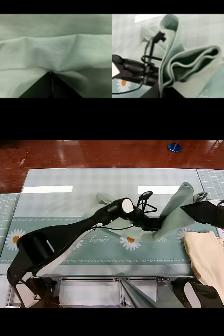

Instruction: Fold the shirts.

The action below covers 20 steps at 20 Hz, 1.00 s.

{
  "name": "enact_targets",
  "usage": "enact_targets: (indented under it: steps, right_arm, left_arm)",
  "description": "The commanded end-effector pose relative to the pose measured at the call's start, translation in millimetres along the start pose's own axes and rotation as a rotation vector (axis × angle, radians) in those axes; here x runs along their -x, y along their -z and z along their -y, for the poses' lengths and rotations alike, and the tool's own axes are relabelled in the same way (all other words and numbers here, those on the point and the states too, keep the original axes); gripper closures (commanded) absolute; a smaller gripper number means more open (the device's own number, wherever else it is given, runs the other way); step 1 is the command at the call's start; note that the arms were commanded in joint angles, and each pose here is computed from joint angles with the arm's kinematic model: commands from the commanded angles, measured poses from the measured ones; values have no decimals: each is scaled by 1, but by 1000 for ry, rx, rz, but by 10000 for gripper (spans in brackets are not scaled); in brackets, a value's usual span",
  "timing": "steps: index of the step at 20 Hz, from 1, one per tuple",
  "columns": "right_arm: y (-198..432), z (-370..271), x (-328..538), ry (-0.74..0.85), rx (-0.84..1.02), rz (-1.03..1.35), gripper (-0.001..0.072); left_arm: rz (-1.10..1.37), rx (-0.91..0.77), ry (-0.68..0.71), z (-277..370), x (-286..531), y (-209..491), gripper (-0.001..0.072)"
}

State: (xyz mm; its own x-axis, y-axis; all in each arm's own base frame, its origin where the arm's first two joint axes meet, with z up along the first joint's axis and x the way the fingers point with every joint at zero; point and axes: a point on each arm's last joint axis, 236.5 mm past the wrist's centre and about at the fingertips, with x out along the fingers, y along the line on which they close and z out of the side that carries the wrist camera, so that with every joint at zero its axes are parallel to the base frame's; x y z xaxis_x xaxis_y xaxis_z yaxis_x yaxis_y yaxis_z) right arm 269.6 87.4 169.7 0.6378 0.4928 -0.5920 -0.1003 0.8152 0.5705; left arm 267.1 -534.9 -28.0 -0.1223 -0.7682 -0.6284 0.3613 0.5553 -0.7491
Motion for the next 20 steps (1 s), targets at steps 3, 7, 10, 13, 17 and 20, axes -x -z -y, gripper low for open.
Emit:
enact_targets:
  steps: [3, 7, 10, 13, 17, 20]
  right_arm:
    - [2, -7, 2, -23, 3, -1, 693]
    - [3, -27, -13, -128, 0, -44, 693]
    - [12, -60, -58, -227, 25, -133, 693]
    - [18, -92, -123, -271, 50, -214, 693]
    - [33, -122, -218, -293, 39, -355, 692]
    - [55, -133, -283, -298, 12, -442, 692]
  left_arm:
    - [71, 116, 31, -12, 39, -51, 690]
    - [134, 109, -58, -73, 175, -93, 690]
    - [246, 86, -273, -118, 310, -94, 689]
    - [474, 73, -507, -134, 455, -70, 689]
    - [691, 54, -707, -114, 549, 0, 689]
    - [737, 39, -695, -100, 535, 41, 689]
